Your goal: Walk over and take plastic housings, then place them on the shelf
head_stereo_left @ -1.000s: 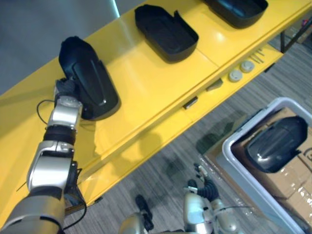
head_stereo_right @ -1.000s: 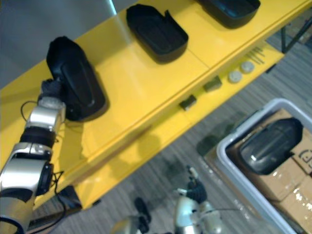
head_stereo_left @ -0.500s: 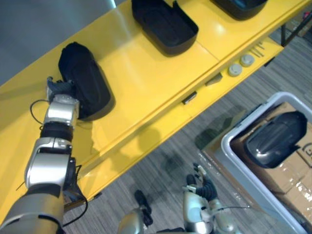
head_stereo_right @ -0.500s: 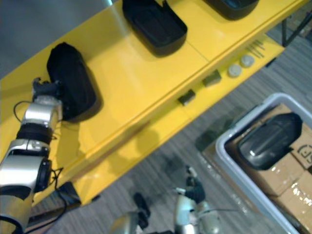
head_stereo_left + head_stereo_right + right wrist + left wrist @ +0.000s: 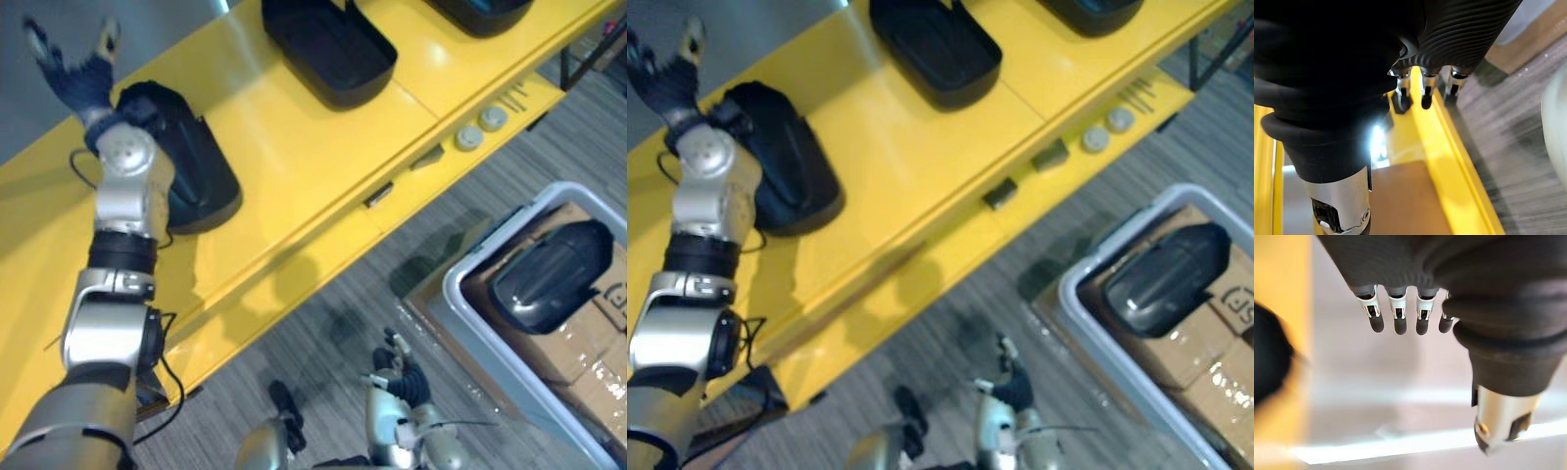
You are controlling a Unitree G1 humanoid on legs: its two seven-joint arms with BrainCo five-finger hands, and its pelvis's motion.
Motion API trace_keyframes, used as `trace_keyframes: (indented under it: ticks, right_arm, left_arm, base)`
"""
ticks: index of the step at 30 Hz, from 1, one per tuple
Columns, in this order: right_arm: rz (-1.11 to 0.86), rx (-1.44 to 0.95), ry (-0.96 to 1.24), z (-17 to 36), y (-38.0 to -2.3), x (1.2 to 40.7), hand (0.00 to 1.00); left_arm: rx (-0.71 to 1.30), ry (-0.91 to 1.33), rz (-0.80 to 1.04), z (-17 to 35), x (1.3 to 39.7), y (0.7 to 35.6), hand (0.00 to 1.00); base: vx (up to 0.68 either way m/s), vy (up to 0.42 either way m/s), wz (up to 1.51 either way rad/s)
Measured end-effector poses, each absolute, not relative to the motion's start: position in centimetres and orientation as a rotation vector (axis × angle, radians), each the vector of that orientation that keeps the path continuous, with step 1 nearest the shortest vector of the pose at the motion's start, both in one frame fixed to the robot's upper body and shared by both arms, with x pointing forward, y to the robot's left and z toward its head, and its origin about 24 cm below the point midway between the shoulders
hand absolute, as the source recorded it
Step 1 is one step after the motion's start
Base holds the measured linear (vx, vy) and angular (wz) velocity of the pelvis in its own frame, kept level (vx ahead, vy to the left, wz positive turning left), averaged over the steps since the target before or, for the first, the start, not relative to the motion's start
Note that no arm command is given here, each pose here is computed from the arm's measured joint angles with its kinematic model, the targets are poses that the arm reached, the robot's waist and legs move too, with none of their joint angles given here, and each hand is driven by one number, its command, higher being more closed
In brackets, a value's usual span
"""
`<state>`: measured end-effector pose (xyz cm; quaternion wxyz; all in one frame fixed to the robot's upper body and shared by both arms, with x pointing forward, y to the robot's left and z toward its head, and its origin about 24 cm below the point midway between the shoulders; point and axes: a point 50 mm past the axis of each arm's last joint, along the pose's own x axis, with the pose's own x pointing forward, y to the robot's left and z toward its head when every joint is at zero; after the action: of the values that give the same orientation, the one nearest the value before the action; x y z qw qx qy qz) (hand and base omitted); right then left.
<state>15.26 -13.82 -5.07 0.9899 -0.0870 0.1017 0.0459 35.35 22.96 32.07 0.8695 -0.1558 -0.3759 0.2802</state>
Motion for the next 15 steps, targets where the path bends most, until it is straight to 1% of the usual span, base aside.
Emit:
trace_keyframes:
  ticks: [1,3,6,7,11,12,13,15]
  right_arm:
    - [0.086,-0.178,0.204,-5.1,-13.8,15.3,0.0]
    - [0.079,-0.184,0.212,-5.3,-13.9,15.2,0.0]
    - [0.079,-0.204,0.237,-5.8,-14.4,14.9,0.0]
    - [0.08,-0.218,0.257,-6.1,-14.6,14.6,0.0]
    - [0.069,-0.243,0.312,-7.1,-15.1,13.6,0.0]
    - [0.054,-0.245,0.33,-7.3,-15.2,13.2,0.0]
    - [0.046,-0.246,0.338,-7.4,-15.3,13.0,0.0]
    - [0.027,-0.243,0.344,-7.5,-15.3,12.9,0.0]
  left_arm:
    - [-0.352,-0.867,0.538,33.4,34.3,22.4,0.0]
    - [-0.371,-0.936,0.488,34.2,33.2,22.0,0.0]
    - [-0.379,-0.959,0.461,32.8,31.9,23.2,0.0]
    - [-0.349,-0.957,0.447,31.9,31.1,23.9,1.0]
    - [-0.313,-0.93,0.359,28.7,28.1,24.8,1.0]
    - [-0.293,-0.894,0.333,26.9,26.7,25.2,1.0]
    - [-0.266,-0.857,0.319,25.5,26.0,25.4,1.0]
    - [-0.274,-0.786,0.275,23.0,24.8,25.3,1.0]
  base:
    - [0.0,0.0,0.0]
    - [0.0,0.0,0.0]
    - [0.01,0.001,0.08]
    - [0.04,-0.002,0.22]
    - [0.07,-0.01,0.28]
    - [0.03,-0.007,0.33]
    - [0.02,-0.01,0.41]
    - [-0.01,-0.001,0.21]
